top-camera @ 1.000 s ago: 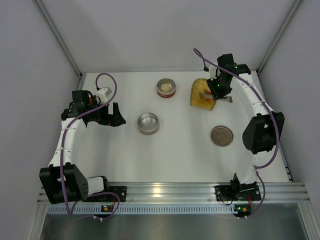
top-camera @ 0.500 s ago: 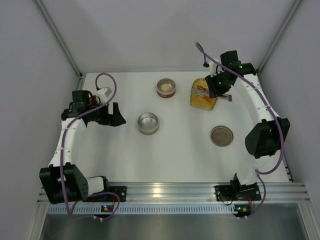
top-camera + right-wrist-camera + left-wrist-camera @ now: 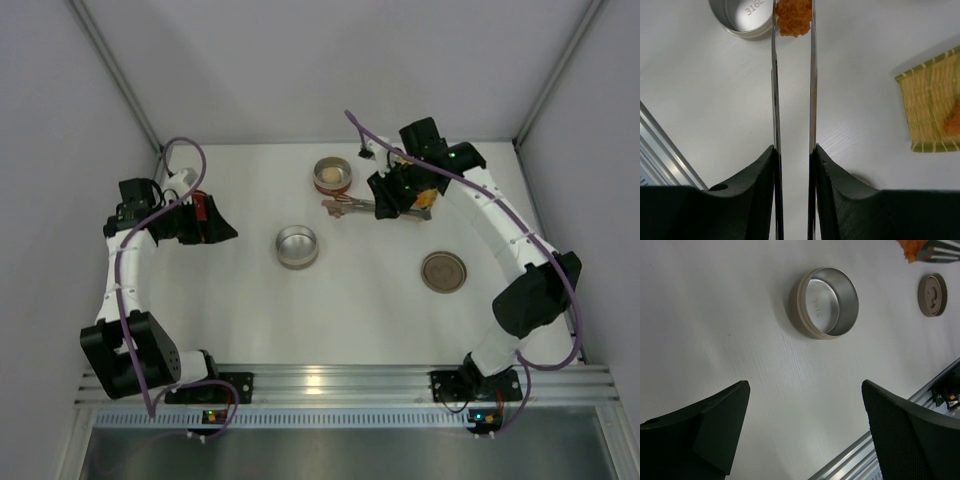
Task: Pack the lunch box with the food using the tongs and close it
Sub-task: Place the fake food in the packing box.
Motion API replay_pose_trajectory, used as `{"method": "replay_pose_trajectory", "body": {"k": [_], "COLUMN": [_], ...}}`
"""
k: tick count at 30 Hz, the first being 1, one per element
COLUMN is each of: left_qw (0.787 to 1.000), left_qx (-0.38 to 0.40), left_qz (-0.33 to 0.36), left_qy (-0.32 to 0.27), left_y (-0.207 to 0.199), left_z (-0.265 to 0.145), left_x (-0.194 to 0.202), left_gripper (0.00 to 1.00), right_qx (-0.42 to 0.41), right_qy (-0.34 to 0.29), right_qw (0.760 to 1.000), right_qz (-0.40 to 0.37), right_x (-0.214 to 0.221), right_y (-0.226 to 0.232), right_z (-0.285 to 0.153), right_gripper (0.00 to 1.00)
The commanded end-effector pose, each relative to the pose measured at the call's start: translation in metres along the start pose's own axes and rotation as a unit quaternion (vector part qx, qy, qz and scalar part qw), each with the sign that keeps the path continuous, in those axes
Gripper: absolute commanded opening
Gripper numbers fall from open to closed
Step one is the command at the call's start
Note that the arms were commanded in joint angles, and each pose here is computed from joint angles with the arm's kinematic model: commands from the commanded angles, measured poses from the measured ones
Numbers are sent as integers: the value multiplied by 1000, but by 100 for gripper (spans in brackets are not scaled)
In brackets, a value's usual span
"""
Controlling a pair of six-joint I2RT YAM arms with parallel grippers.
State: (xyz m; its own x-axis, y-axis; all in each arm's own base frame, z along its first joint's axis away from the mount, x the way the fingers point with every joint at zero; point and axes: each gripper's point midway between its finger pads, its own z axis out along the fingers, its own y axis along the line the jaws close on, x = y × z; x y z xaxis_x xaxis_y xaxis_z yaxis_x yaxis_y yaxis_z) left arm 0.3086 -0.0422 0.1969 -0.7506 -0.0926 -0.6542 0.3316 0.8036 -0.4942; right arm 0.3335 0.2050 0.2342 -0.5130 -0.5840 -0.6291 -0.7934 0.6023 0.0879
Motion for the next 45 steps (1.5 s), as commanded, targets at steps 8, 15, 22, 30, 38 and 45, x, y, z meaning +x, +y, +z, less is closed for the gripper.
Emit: {"method": "replay_pose_trajectory", "body": {"k": [8, 15, 22, 30, 38, 45], "left_qw": [1000, 1000, 1000, 1000, 1000, 1000], "left_qx": [25, 22, 18, 18, 14, 12], "left_qz": [14, 19, 23, 20, 23, 23], "left_qy": [-11, -8, -6, -4, -2, 0], "left_y": [-9, -8, -6, -3, -2, -1], "left_z": [-7, -8, -8, -6, -6, -5], "left_x": [-1, -1, 2, 2, 4, 6], "left_gripper": [98, 98, 98, 98, 98, 98], "right_qx": [-42, -36, -36, -49, -60, -65], "right_qy": [-22, -10, 4, 6, 20, 20], "right_qw": [992, 992, 992, 992, 991, 992], "right_qz": [-114, -123, -122, -119, -115, -111], "right_x": [-31, -34, -31, -32, -26, -25], "right_y": [75, 81, 79, 88, 94, 96], "right_z": [39, 69, 90, 107, 121, 118], "right_gripper": [0, 0, 0, 0, 12, 35]}}
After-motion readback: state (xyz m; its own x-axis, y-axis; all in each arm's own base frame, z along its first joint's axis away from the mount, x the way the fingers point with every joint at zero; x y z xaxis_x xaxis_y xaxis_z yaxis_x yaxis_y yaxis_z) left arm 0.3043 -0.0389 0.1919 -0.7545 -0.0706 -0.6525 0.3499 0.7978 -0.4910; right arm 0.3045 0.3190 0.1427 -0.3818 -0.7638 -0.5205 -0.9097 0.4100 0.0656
